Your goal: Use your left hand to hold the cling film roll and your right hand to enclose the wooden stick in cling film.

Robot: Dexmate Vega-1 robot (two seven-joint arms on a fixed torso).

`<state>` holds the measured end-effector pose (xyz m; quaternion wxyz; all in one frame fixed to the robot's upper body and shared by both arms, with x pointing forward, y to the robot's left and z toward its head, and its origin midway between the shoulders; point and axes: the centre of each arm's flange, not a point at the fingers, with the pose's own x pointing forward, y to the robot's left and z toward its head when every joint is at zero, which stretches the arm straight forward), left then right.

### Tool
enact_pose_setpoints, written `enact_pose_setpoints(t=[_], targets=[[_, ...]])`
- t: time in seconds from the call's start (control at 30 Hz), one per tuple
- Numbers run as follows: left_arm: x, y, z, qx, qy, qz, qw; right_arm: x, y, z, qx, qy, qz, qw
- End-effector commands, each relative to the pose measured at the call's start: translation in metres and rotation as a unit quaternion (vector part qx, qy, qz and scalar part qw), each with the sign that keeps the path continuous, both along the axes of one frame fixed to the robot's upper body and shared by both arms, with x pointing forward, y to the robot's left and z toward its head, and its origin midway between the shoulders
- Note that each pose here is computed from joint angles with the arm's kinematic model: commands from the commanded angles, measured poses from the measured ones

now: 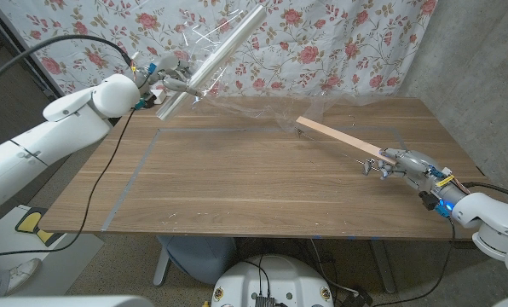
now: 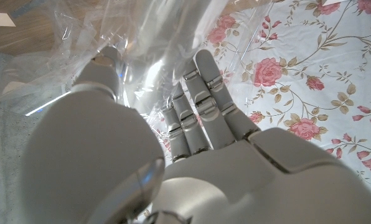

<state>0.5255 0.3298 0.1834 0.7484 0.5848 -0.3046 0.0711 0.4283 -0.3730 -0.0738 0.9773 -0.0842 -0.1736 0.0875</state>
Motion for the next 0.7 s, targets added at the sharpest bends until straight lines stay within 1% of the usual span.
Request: enact_pose_setpoints(t=[0.03, 0.13, 0.27, 0.4, 0.5, 0.53, 0.7], targets=[[0.001, -0.006, 0.001, -0.002, -0.010, 0.001, 1.000, 0.005, 0.016, 0.003, -0.021, 0.004, 0.031, 0.9993], [0.000, -0.007, 0.002, -0.001, -0.015, 0.005, 1.000, 0.006, 0.020, 0.004, -0.026, 0.003, 0.038, 0.9989], [0.001, -0.008, 0.001, -0.001, -0.007, 0.001, 1.000, 0.007, 0.026, 0.006, -0.034, 0.003, 0.048, 0.9982], [0.001, -0.010, 0.001, 0.001, -0.010, 0.001, 1.000, 0.007, 0.032, 0.008, -0.040, 0.002, 0.058, 0.9975], [0.002, -0.012, 0.001, 0.003, -0.003, 0.001, 1.000, 0.008, 0.037, 0.008, -0.041, 0.000, 0.069, 0.9968], [0.002, -0.013, 0.001, 0.006, -0.008, 0.000, 1.000, 0.008, 0.038, 0.008, -0.042, 0.000, 0.072, 0.9965], [0.002, -0.015, 0.002, 0.011, -0.002, -0.002, 1.000, 0.009, 0.048, 0.010, -0.049, -0.003, 0.090, 0.9948]])
